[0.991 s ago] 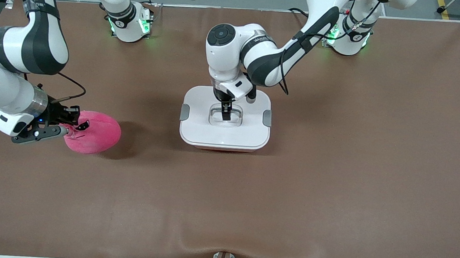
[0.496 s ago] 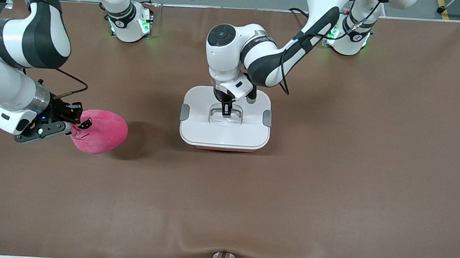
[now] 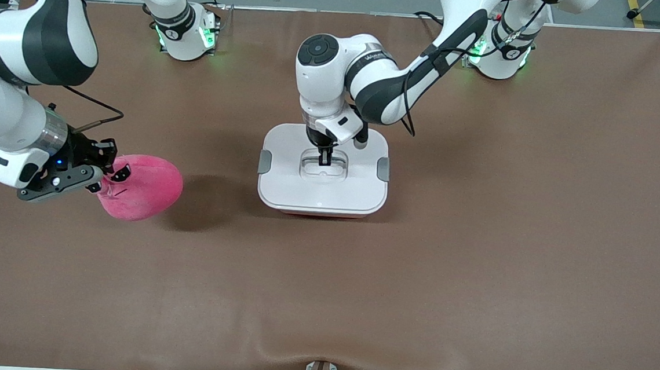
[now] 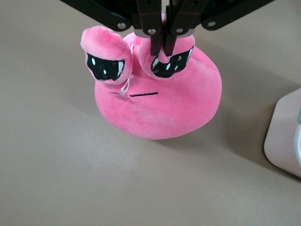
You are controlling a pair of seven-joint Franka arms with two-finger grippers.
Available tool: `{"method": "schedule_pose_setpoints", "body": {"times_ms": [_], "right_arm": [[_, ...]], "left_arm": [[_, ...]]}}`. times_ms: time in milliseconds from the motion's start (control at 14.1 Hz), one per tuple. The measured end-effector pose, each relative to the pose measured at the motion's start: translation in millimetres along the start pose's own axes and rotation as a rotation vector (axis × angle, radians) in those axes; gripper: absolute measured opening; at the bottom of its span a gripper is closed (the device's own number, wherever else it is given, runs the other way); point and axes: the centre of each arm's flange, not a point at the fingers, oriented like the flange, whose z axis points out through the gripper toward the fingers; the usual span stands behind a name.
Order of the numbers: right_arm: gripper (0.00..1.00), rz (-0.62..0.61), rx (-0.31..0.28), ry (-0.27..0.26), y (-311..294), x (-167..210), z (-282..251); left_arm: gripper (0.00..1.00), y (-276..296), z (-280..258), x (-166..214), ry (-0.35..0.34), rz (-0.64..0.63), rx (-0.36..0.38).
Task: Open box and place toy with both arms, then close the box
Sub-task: 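Close the left gripper on the lid handle and hold the plush, then lift the lid off with the left gripper while the right gripper lifts the plush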
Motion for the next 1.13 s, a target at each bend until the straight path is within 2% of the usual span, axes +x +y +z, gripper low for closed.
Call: {"method": "schedule_pose_setpoints", "body": {"times_ms": [212, 425, 566, 779, 920, 1133], "right_arm": [[0.05, -0.046, -0.001, 0.002, -10.1, 0.9, -7.0], [0.05, -0.104, -0.001, 0.0, -16.7, -2.7, -18.3], [0.05, -0.154, 0.009, -0.014, -22.2, -8.1, -24.4], [0.05, -0.222, 0.033, -0.009, -41.2, -12.9, -36.5], [0.05, -0.266, 0.041, -0.013, -62.0, -12.8, -41.5], [0.05, -0.326, 0.042, -0.012, -93.6, -6.9, -42.9]], "left_arm": [[0.07, 0.8, -10.4, -0.1, -0.006, 0.002, -0.009], [0.07, 0.6, -43.8, 2.5, -0.014, 0.03, -0.015], [0.07, 8.5, -69.8, 15.9, -0.015, 0.074, 0.008], [0.07, 43.1, -104.1, 61.5, -0.034, 0.166, 0.068], [0.07, 71.9, -121.5, 104.2, -0.041, 0.246, 0.108], [0.07, 116.3, -142.1, 180.0, -0.093, 0.413, 0.167]]}}
